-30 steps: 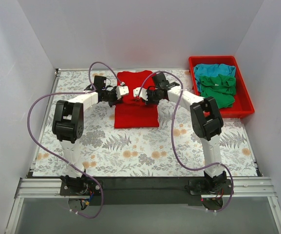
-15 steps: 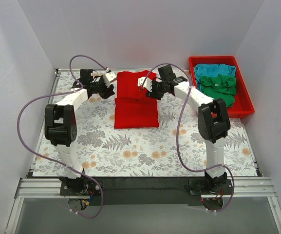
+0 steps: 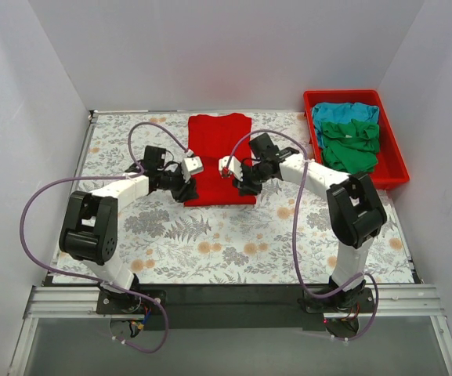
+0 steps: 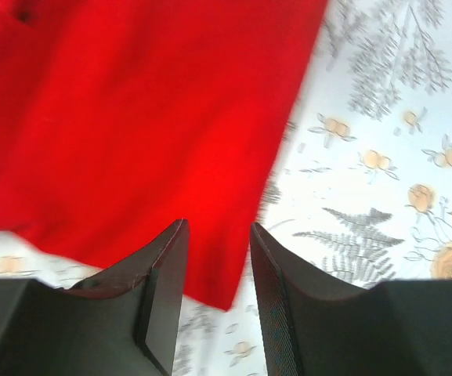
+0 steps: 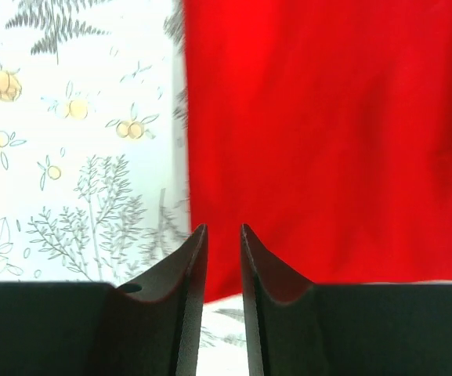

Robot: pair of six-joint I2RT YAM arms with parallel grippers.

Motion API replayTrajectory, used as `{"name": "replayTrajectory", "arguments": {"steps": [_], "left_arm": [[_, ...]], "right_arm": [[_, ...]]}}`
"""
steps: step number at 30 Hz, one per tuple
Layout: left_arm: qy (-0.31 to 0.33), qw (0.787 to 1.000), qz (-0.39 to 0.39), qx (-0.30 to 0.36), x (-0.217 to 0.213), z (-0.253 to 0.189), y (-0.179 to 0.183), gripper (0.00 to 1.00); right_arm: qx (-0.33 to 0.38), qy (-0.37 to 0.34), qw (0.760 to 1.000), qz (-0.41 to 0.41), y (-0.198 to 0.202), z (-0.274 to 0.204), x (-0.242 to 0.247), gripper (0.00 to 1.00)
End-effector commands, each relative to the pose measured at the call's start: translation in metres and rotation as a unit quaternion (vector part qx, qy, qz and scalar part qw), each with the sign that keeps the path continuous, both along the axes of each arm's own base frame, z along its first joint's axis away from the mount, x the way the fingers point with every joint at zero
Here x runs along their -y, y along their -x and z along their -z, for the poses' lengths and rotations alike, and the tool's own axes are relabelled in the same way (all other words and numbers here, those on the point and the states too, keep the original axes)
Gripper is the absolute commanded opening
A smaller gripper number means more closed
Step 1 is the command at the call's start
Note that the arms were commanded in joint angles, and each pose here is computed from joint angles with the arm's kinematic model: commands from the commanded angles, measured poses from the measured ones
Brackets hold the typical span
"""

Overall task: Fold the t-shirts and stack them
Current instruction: Fold the tshirt

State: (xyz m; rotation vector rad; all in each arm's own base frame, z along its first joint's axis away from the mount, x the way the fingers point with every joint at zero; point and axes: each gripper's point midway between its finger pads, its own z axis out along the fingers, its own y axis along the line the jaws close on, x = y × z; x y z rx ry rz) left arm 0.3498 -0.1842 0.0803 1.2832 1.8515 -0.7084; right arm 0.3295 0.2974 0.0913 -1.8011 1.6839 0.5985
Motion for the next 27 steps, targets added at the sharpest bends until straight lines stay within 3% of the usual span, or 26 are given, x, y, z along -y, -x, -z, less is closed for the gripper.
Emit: {"name": "replayTrajectory", "arguments": {"steps": [1,5,12,21,26,27], "left_arm": [[-0.005,1.000,0.008,0.004,0.005,0.008,0.010,0.36],[-0.033,0.999,-0.009,-0.019,-0.002,0.036,0.011,0.36],[-0.083,0.996,0.012,-0.013,-0.020,0.063,0.033,0.35],[-0.108,0.993,0.036,-0.014,-0.025,0.075,0.037,0.39],[-0.122,0.991,0.056,-0.011,-0.027,0.080,0.039,0.38],[-0.124,0.990,0.058,-0.009,-0.027,0.080,0.039,0.36]], "right_arm": [[-0.044,0.007,0.999,0.021,0.009,0.025,0.005,0.28],[-0.065,0.036,0.997,0.036,0.013,0.064,0.014,0.25],[-0.068,0.067,0.995,0.038,0.030,0.084,0.034,0.24],[-0.040,0.080,0.996,0.002,0.036,0.084,0.043,0.48],[-0.027,0.106,0.994,-0.018,0.038,0.094,0.054,0.49],[-0.020,0.114,0.993,-0.017,0.035,0.097,0.056,0.43]]}}
